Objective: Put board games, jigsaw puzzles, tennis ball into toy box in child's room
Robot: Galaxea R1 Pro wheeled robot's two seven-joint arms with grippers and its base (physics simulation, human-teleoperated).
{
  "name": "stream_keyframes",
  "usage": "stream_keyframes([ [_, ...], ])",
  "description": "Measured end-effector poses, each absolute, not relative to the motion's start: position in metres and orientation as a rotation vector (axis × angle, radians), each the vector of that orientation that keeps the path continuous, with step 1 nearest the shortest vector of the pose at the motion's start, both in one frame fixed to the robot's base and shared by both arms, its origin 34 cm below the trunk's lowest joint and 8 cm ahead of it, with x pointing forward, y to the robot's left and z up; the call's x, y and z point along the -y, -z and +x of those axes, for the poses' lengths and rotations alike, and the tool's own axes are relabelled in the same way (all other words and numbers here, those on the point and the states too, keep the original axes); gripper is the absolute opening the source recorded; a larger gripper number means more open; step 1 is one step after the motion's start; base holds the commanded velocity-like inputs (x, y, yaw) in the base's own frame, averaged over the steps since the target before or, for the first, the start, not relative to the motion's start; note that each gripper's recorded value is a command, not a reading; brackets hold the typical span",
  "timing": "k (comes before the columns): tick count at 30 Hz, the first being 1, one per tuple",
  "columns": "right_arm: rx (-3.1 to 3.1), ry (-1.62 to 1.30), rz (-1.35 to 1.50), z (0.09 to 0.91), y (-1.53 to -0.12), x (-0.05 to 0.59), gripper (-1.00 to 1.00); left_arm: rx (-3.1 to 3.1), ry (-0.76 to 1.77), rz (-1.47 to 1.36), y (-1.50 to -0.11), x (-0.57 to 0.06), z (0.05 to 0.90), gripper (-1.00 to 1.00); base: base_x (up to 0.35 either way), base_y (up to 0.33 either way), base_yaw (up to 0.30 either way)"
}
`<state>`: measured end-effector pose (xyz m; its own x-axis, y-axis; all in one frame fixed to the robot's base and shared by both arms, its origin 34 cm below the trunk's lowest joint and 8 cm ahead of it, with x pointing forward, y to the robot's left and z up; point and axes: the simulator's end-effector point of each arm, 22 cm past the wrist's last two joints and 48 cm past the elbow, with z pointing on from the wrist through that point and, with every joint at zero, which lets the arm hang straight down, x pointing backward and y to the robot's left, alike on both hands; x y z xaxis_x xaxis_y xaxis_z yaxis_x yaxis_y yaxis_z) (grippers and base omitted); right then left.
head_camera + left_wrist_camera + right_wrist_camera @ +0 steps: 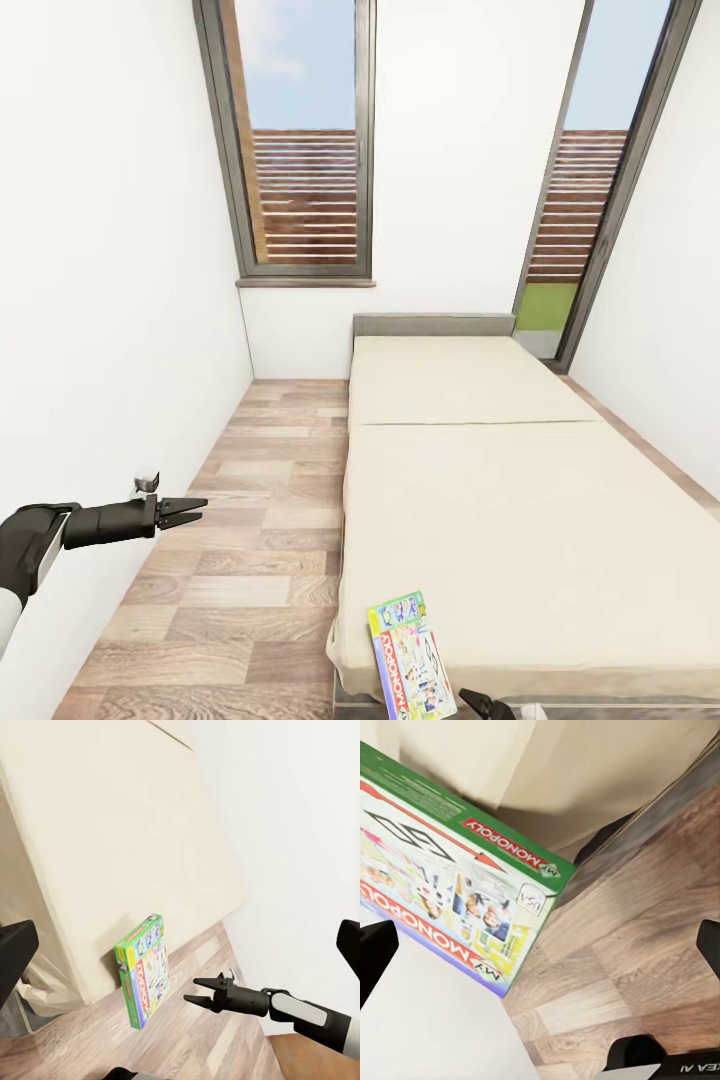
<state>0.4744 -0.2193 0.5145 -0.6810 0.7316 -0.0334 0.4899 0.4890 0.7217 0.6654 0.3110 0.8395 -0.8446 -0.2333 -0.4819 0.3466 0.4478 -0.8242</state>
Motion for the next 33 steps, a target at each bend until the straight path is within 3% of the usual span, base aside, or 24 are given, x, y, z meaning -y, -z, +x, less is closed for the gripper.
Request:
stream_keyframes([
  [33,-2.366,-1.092,0.939,0.481,-0.500,0.205,1.00,-2.160,1.409,0.095,-0.811,-0.311,0.663,1.00,0.000,0.000,0.000],
])
